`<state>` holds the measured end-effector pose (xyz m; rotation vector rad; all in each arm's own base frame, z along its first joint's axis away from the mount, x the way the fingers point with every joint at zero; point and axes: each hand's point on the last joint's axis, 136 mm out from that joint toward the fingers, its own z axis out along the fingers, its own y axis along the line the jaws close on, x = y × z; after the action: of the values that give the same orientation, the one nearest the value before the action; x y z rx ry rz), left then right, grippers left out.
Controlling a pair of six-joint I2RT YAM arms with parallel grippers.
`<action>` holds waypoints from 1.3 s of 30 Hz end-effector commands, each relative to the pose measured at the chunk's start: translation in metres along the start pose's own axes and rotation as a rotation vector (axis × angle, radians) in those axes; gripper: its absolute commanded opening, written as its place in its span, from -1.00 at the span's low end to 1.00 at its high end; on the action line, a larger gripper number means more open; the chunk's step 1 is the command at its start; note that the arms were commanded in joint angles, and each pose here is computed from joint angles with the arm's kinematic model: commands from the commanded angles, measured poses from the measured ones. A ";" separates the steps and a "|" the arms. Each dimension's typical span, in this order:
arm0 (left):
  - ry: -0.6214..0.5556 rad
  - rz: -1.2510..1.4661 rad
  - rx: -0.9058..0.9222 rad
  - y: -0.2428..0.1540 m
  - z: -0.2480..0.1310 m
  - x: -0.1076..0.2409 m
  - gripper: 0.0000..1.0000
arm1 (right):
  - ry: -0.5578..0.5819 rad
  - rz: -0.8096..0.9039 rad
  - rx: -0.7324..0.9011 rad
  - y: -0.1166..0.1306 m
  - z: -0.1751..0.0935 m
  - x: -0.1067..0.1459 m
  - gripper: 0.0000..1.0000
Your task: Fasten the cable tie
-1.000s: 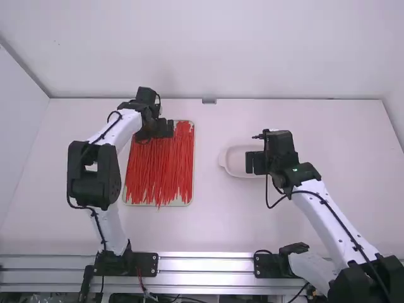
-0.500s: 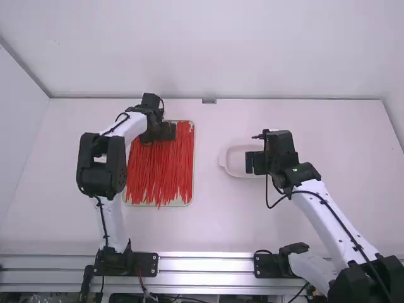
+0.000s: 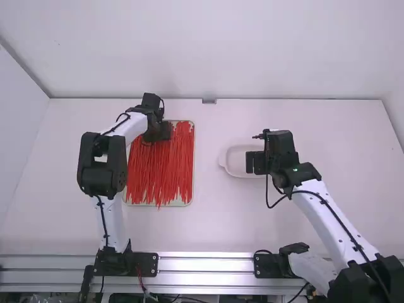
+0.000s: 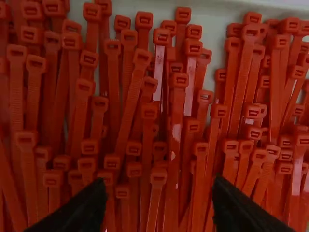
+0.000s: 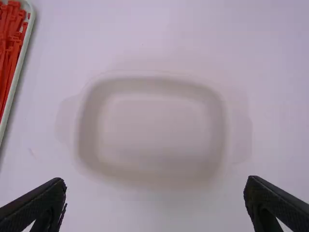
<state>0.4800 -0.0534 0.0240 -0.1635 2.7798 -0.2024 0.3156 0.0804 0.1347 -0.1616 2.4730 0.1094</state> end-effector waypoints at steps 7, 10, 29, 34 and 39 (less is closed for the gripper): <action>0.000 0.008 -0.005 -0.003 0.002 -0.002 -0.09 | -0.026 0.012 0.010 -0.003 -0.004 -0.012 0.97; 0.001 0.010 -0.004 -0.003 0.004 0.001 -0.13 | -0.025 0.006 0.005 -0.001 -0.004 -0.012 0.96; 0.001 0.001 -0.005 0.001 0.014 0.009 -0.23 | -0.022 0.000 0.002 0.001 -0.004 -0.011 0.96; 0.001 0.022 -0.004 0.000 0.014 0.009 -0.21 | -0.018 -0.001 0.001 0.002 -0.004 -0.010 0.96; 0.002 0.016 -0.006 0.002 0.014 0.009 -0.24 | -0.018 0.007 0.007 -0.001 -0.004 -0.010 0.97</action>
<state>0.4805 -0.0538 0.0159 -0.1591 2.7613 -0.2044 0.3154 0.0798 0.1343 -0.1595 2.4751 0.1062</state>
